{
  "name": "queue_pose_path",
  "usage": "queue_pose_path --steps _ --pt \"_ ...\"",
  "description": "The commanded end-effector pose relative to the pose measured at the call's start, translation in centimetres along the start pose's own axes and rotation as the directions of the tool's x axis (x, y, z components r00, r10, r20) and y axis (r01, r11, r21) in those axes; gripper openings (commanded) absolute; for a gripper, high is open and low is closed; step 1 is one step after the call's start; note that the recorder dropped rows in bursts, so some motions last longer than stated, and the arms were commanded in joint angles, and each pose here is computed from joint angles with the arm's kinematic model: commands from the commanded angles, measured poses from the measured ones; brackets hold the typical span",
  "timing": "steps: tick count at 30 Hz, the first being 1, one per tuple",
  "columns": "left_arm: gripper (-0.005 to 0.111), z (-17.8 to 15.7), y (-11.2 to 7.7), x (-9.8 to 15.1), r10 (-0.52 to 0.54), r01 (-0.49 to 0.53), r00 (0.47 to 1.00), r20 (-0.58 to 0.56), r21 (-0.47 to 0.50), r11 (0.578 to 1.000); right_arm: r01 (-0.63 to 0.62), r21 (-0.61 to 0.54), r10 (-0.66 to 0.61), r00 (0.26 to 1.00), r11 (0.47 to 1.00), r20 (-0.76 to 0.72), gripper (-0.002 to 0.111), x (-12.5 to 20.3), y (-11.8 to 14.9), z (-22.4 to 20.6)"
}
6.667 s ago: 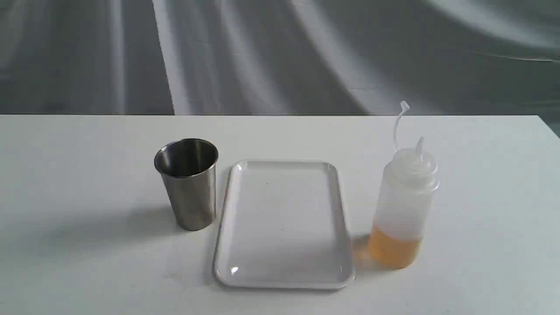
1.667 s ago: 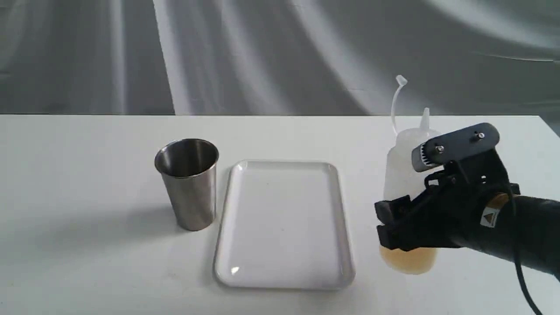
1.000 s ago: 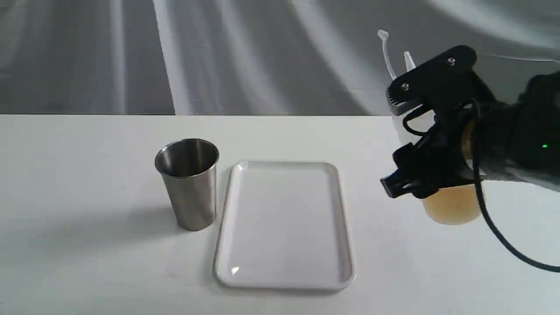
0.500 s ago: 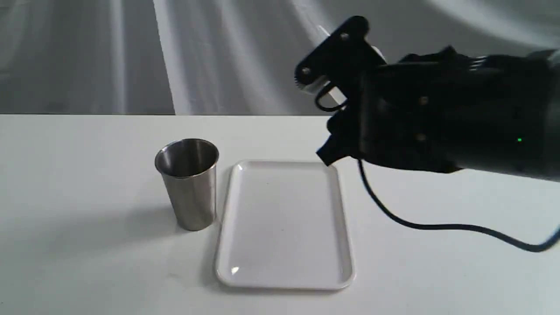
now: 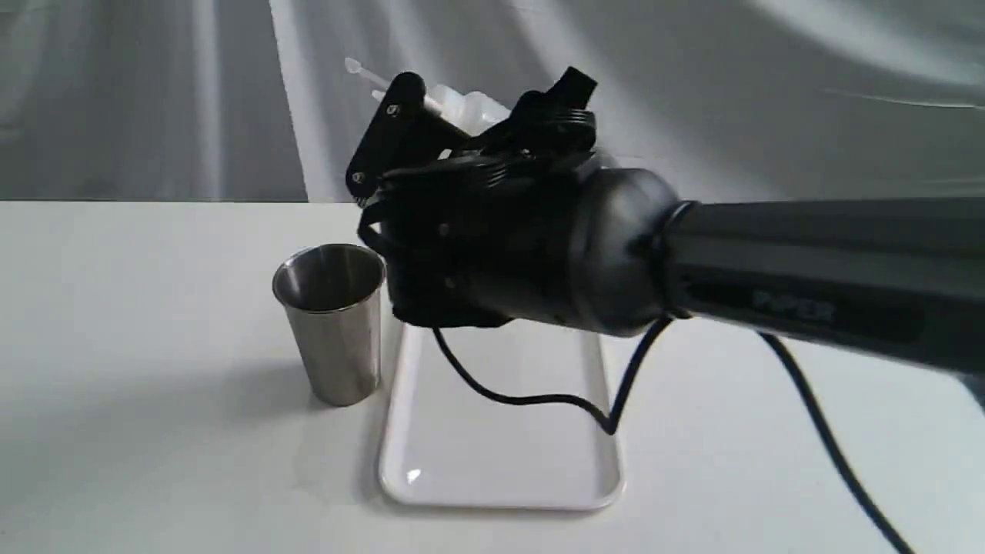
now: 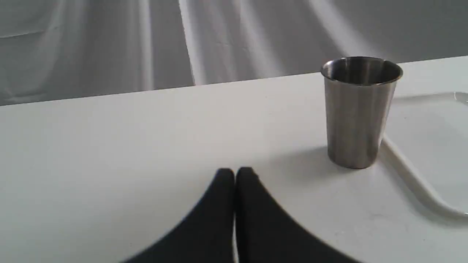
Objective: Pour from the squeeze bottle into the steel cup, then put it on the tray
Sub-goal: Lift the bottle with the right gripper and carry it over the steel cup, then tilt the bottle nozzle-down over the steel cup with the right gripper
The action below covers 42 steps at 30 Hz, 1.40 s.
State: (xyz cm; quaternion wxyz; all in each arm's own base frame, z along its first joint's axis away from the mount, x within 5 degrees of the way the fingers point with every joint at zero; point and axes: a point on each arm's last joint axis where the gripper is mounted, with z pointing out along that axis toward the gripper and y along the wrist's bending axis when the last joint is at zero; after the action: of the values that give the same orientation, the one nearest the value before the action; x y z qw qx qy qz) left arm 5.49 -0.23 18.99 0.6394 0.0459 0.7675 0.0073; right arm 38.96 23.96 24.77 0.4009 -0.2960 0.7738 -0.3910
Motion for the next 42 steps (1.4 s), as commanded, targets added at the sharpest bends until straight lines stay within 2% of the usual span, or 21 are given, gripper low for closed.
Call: queue_pose_path --steps 1,9,24,28,42 --pt "0.0 0.0 0.0 0.1 -0.004 0.004 1.0 0.005 0.006 1.0 0.066 0.099 -0.065 0.998 0.993 -0.021 0.015 -1.0 -0.4 0.0" --pt "0.0 0.0 0.0 0.1 -0.004 0.004 1.0 0.005 0.006 1.0 0.169 0.177 -0.159 0.985 0.97 -0.071 0.016 -2.2 1.1 0.8" --pt "0.0 0.0 0.0 0.1 -0.005 0.005 1.0 0.005 0.006 1.0 0.272 0.187 -0.266 0.962 0.944 -0.057 0.016 -2.4 5.4 1.4" --pt "0.0 0.0 0.0 0.1 -0.005 0.005 1.0 0.005 0.006 1.0 0.301 0.221 -0.298 0.953 0.928 -0.046 0.016 -2.5 5.8 1.7" --pt "0.0 0.0 0.0 0.1 -0.002 0.002 1.0 0.005 0.006 1.0 0.31 0.236 -0.312 0.95 0.921 -0.03 0.016 -2.6 6.0 2.0"
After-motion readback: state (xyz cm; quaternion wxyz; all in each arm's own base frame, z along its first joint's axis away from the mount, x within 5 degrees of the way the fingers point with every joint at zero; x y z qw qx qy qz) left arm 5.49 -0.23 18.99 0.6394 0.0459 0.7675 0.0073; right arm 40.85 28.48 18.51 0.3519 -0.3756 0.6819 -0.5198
